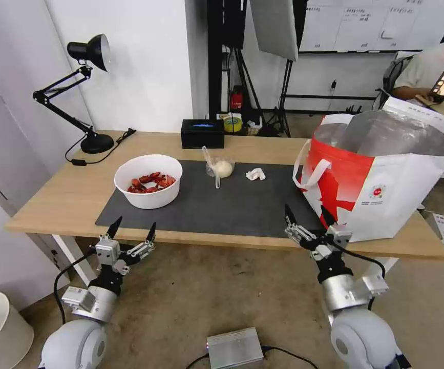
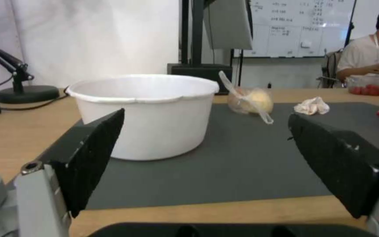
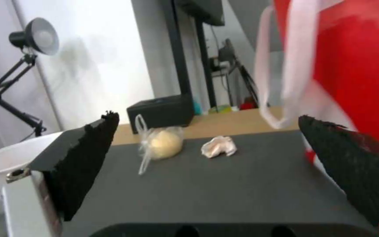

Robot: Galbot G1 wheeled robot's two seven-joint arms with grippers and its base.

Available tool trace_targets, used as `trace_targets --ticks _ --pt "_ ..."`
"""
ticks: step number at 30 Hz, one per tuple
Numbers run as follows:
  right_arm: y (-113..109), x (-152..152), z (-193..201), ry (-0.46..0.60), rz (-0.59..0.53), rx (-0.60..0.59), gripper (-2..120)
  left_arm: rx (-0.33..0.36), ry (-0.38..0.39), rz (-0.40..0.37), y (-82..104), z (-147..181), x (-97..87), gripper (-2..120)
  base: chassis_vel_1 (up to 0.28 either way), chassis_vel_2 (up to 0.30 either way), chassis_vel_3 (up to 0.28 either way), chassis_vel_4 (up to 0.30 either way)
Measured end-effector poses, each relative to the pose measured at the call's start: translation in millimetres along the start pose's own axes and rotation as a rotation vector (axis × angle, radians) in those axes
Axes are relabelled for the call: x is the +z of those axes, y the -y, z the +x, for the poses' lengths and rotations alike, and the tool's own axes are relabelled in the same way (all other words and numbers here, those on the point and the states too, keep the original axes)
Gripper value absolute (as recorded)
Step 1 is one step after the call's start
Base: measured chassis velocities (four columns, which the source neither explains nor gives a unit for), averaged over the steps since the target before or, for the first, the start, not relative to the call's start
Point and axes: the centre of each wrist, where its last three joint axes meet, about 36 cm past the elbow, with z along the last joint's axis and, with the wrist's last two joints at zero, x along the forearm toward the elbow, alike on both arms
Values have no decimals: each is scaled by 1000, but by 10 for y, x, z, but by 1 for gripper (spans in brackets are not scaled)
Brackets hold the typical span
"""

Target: Pick up the trash from the table and place it into the takeout bag.

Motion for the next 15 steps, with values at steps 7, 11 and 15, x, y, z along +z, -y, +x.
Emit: trace_targets --ticks 7,11,15 --pt "-22 73 -274 -50 -8 0 100 5 -6 1 24 17 11 100 0 0 0 0" --pt "-5 77 -467 -64 2 4 100 5 -6 0 34 25 6 100 0 0 0 0" --pt "-5 57 -717 -85 10 8 100 3 -7 -5 51 48 -3 100 0 0 0 0"
